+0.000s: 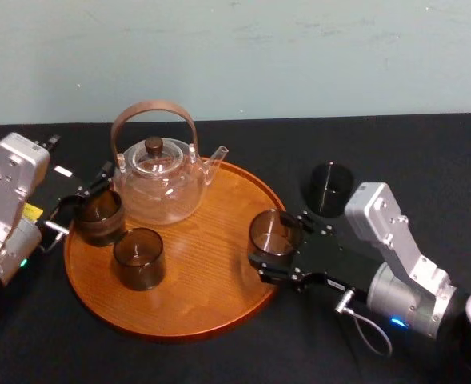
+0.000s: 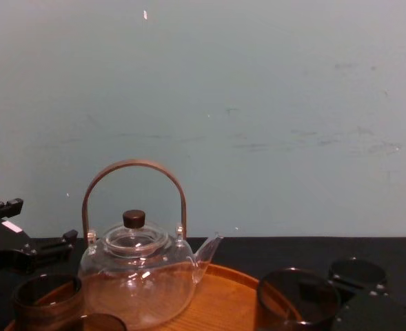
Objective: Pick up the glass from the table and place it on the tray.
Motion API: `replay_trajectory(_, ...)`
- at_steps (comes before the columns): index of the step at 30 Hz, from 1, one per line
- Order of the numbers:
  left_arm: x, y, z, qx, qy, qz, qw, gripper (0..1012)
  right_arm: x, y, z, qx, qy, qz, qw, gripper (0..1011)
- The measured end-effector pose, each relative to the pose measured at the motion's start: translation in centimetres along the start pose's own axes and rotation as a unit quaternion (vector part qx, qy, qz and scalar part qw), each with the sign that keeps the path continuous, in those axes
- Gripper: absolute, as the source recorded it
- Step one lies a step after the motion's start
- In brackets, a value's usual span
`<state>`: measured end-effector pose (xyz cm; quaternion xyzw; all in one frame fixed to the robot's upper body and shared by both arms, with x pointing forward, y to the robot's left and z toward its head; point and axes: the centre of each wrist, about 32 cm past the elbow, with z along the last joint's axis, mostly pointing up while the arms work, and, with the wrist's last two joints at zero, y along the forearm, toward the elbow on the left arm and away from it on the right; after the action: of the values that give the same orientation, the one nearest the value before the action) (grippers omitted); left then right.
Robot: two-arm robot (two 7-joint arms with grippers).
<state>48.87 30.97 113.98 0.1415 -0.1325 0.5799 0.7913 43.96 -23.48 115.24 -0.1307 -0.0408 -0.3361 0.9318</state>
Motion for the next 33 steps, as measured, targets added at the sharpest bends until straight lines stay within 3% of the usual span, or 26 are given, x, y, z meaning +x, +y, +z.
replay_trajectory(15, 0.0, 0.0, 0.0, 0.0, 0.0, 0.0, 1.0, 1001, -0.61, 3.0, 0.2, -0.005, 0.0, 0.019, 0.9998, 908)
replay_trajectory(22, 0.0, 0.0, 0.0, 0.0, 0.0, 0.0, 1.0, 1001, -0.99, 4.6, -0.4, -0.018, 0.002, 0.03, 0.9994, 908)
replay_trajectory(33, 0.0, 0.0, 0.0, 0.0, 0.0, 0.0, 1.0, 1001, -1.0, 5.6, -1.5, -0.031, 0.007, 0.031, 0.999, 908)
